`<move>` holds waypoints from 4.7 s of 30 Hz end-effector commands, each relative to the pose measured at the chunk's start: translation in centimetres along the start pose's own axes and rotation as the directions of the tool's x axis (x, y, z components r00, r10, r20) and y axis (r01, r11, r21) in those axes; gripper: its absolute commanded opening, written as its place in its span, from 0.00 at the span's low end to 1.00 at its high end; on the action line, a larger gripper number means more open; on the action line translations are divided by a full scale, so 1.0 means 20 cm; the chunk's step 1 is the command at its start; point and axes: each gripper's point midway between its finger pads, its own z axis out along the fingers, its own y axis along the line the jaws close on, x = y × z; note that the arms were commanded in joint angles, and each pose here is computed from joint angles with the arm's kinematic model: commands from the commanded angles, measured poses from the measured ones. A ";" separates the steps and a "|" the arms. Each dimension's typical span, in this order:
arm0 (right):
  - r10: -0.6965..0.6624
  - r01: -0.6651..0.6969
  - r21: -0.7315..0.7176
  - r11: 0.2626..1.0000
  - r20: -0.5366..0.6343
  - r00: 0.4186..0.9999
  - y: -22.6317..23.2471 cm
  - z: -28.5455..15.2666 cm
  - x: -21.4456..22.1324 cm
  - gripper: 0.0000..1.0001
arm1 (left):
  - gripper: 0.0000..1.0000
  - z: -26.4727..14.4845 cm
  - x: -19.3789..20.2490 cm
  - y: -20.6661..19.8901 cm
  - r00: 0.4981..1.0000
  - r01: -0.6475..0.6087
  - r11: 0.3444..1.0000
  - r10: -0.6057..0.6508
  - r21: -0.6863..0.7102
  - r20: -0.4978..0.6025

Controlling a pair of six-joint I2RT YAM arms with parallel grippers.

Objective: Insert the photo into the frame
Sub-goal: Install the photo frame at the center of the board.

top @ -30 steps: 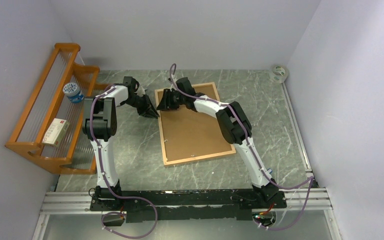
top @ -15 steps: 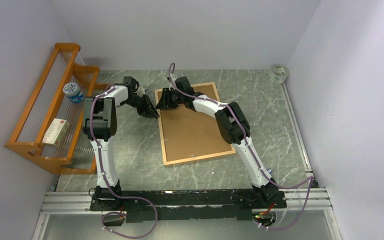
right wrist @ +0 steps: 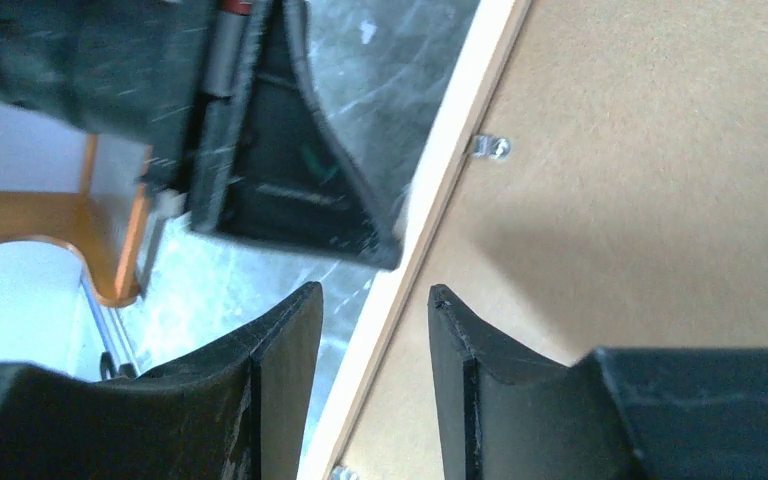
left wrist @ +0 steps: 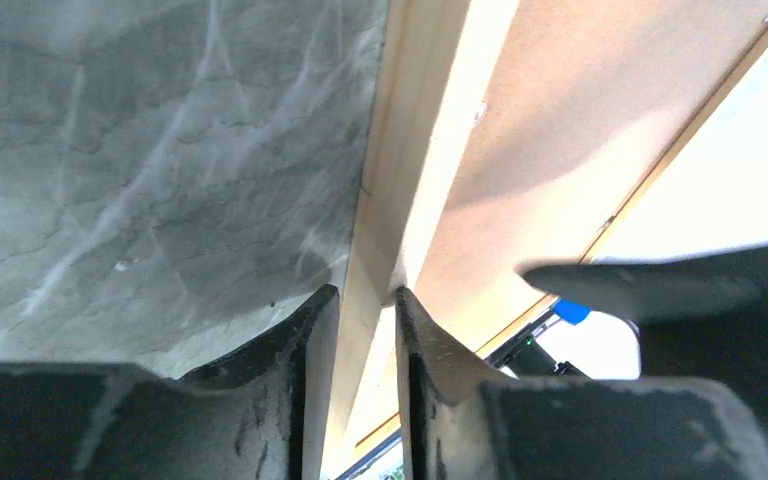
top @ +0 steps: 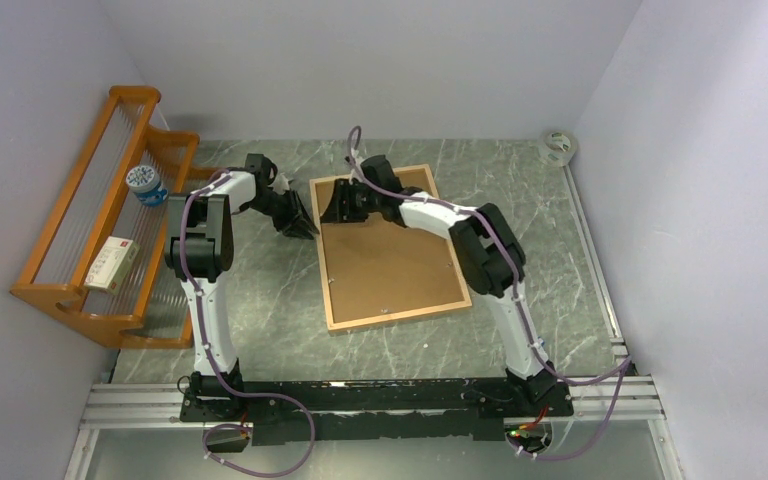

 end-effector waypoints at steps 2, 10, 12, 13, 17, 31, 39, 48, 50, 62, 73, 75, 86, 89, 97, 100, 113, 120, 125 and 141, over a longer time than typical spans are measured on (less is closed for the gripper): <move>-0.081 0.080 0.025 0.997 0.079 0.994 0.21 -0.30 -0.13 0.47 | 0.38 0.04 -0.01 0.09 1.000 0.007 0.998 -0.006 -0.066 0.017; 0.008 -0.006 0.031 0.999 -0.077 0.997 0.22 -0.39 0.33 0.46 | 0.45 0.01 0.08 0.00 1.000 0.002 0.998 -0.003 0.056 0.012; 0.030 -0.028 0.018 0.999 -0.116 0.993 0.24 -0.39 0.43 0.47 | 0.43 0.02 0.12 0.02 1.000 0.017 0.998 -0.017 0.062 0.003; 0.035 -0.035 0.005 0.999 -0.119 0.992 0.26 -0.38 0.46 0.48 | 0.42 0.02 0.15 0.03 1.000 0.025 0.998 -0.025 0.064 -0.001; 0.052 -0.054 -0.012 0.998 -0.144 0.988 0.32 -0.35 0.60 0.49 | 0.35 0.03 0.23 0.07 0.999 0.042 0.997 -0.041 0.057 -0.017; 0.060 -0.039 0.148 0.988 -0.139 0.989 0.16 -0.14 0.76 0.42 | 0.24 0.07 0.34 0.20 0.996 0.061 0.998 -0.062 -0.029 -0.057; 0.020 -0.002 0.189 0.982 -0.090 0.996 0.16 -0.18 0.68 0.41 | 0.23 0.07 0.34 0.22 0.997 0.053 0.998 -0.055 -0.045 -0.062; -0.014 0.027 0.166 0.986 -0.077 0.997 0.21 -0.22 0.65 0.38 | 0.22 0.08 0.34 0.23 0.995 0.067 0.997 -0.070 -0.049 -0.070; -0.010 0.025 0.154 0.988 -0.096 0.995 0.20 -0.20 0.68 0.38 | 0.22 0.09 0.34 0.23 0.995 0.070 0.996 -0.074 -0.047 -0.073; 0.028 -0.010 0.146 0.989 -0.117 0.993 0.16 -0.10 0.73 0.38 | 0.22 0.10 0.35 0.21 0.992 0.089 0.996 -0.091 -0.027 -0.083; 0.066 -0.053 0.166 0.985 -0.073 0.995 0.17 -0.06 0.68 0.38 | 0.21 0.10 0.37 0.23 0.991 0.097 0.995 -0.100 -0.035 -0.090; 0.077 -0.063 0.186 0.981 -0.067 0.995 0.15 -0.06 0.67 0.38 | 0.21 0.11 0.38 0.23 0.991 0.098 0.994 -0.101 -0.039 -0.092; 0.068 -0.073 0.229 0.971 0.030 0.997 0.09 -0.01 0.63 0.37 | 0.17 0.14 0.45 0.28 0.981 0.148 0.984 -0.159 -0.102 -0.110; 0.076 -0.092 0.268 0.959 0.072 0.995 0.05 -0.01 0.62 0.36 | 0.16 0.15 0.48 0.31 0.975 0.170 0.977 -0.185 -0.126 -0.119; 0.079 -0.098 0.268 0.958 0.083 0.993 0.05 0.01 0.60 0.37 | 0.15 0.15 0.49 0.34 0.970 0.196 0.967 -0.215 -0.162 -0.110; 0.076 -0.093 0.253 0.963 0.077 0.994 0.07 0.02 0.60 0.39 | 0.15 0.15 0.49 0.34 0.969 0.209 0.965 -0.226 -0.157 -0.104; -0.244 0.225 0.189 0.956 0.086 0.966 0.27 -0.29 0.46 0.43 | 0.40 0.03 0.35 0.19 0.993 0.098 0.994 -0.101 -0.051 -0.060; -0.449 0.445 0.280 0.851 -0.053 0.892 0.15 -0.32 0.51 0.45 | 0.36 0.00 0.39 0.20 0.994 0.089 0.994 -0.093 -0.059 -0.062; -0.558 0.569 0.260 0.780 -0.122 0.820 0.16 -0.26 0.56 0.49 | 0.22 0.01 0.43 0.22 0.992 0.092 0.993 -0.097 -0.068 -0.077; -0.599 0.636 0.371 0.677 -0.225 0.769 0.05 -0.13 0.68 0.42 | 0.15 0.03 0.48 0.30 0.987 0.092 0.989 -0.106 -0.119 -0.122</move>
